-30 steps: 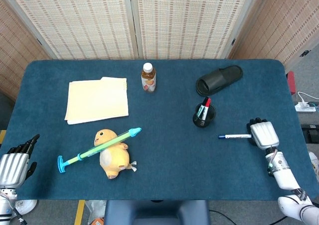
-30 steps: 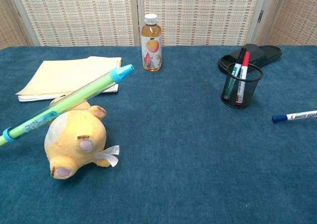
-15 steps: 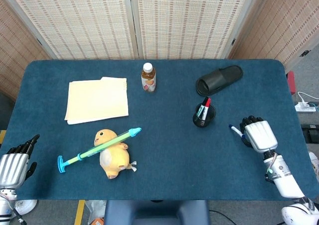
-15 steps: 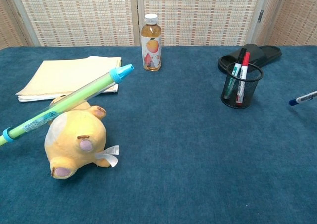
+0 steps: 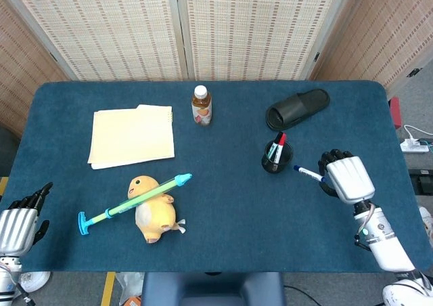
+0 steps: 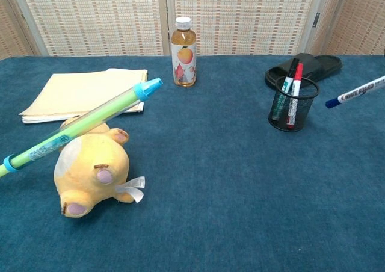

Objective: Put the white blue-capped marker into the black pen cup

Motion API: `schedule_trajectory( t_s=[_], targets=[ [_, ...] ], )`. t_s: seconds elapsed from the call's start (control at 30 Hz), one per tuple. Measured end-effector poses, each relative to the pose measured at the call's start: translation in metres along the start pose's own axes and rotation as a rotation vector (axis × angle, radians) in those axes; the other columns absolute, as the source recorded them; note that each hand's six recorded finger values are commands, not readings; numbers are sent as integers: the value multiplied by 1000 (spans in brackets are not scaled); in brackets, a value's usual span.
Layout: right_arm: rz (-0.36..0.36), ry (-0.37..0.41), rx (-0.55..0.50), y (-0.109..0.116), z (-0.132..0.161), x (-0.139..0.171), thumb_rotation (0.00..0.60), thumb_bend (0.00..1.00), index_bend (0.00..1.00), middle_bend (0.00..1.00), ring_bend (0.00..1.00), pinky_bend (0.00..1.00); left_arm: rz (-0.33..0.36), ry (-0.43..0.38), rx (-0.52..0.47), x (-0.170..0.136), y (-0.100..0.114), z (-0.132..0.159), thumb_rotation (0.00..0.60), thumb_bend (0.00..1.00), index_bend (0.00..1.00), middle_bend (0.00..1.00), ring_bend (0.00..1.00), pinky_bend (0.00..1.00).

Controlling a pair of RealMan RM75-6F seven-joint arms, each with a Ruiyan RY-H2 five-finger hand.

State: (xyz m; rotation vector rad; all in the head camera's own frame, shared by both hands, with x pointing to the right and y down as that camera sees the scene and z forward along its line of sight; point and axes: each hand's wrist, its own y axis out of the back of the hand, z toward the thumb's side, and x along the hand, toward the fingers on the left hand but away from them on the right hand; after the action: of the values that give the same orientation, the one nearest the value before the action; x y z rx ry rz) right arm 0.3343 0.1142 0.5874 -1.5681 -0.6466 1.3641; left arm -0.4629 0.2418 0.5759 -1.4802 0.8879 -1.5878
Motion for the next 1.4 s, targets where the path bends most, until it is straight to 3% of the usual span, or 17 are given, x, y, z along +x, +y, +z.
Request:
schedule_trajectory(
  t_s=[0.23, 0.4, 0.93, 1.4],
  targets=[
    [-31, 17, -77, 23, 12, -21, 600, 184, 600, 386, 302, 447, -8, 3, 4, 1, -2, 0, 600, 291, 107, 238, 325, 405],
    [-29, 18, -108, 26, 17, -34, 600, 184, 600, 386, 302, 447, -5, 2, 4, 1, -1, 0, 600, 291, 107, 238, 325, 405],
    [9, -12, -152, 3, 16, -68, 600, 185, 600, 388, 302, 447, -16, -2, 12, 1, -4, 1, 600, 291, 107, 238, 325, 405],
    [34, -46, -157, -18, 8, -78, 600, 184, 600, 388, 302, 447, -19, -5, 15, 1, -4, 2, 600, 291, 107, 238, 325, 404]
  ],
)
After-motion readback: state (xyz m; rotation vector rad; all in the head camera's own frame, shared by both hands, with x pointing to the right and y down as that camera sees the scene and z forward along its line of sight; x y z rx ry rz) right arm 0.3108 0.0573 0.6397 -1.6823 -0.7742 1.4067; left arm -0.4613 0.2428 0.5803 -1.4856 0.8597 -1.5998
